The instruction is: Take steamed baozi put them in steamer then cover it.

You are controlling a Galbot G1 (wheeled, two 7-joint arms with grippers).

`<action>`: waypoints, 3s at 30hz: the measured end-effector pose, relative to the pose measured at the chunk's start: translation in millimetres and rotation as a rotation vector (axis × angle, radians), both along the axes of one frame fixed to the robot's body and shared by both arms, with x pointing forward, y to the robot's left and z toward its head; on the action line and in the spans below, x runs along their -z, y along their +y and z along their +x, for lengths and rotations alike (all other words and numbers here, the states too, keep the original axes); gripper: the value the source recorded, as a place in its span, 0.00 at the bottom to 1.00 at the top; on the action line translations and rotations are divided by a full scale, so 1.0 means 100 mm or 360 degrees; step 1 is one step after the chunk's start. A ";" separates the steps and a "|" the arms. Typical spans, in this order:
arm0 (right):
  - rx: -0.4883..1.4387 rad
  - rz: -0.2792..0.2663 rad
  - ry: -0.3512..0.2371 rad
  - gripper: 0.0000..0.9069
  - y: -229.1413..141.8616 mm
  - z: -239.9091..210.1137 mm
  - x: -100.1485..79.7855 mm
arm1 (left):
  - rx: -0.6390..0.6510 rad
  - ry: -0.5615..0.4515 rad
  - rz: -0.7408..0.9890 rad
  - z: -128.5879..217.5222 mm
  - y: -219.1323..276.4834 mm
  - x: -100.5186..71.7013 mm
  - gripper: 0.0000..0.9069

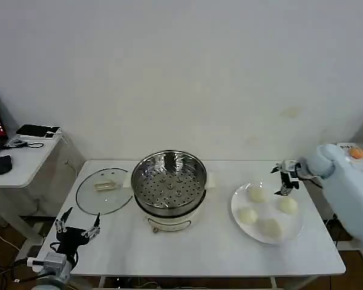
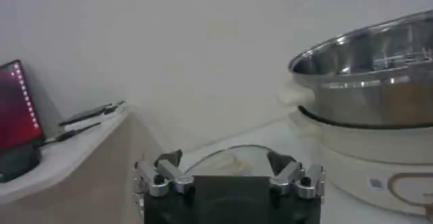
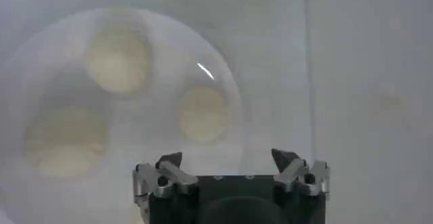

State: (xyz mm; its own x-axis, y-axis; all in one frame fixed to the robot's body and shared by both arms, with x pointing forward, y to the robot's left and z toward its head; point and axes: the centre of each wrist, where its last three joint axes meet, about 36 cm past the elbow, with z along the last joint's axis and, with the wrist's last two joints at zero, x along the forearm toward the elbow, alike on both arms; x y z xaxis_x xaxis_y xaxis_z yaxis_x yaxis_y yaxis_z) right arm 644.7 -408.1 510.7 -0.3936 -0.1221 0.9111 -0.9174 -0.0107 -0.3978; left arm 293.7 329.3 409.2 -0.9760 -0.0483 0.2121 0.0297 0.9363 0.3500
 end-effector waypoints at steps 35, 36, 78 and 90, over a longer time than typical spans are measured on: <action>-0.0051 -0.0117 0.0088 0.98 0.53 0.35 0.73 | -0.0016 0.0030 -0.0004 0.05 0.05 0.08 1.00; -0.0049 -0.0117 0.0088 0.91 0.53 0.35 0.73 | -0.0016 0.0030 -0.0004 0.05 0.05 0.09 1.00; -0.0237 0.0033 -0.0152 0.81 0.84 0.34 -0.97 | -0.0019 0.0010 -0.0006 0.08 0.01 0.05 1.00; -0.0599 0.0130 -0.0228 0.81 1.40 0.55 -1.66 | -0.0043 0.0015 -0.0012 0.03 0.00 0.06 1.00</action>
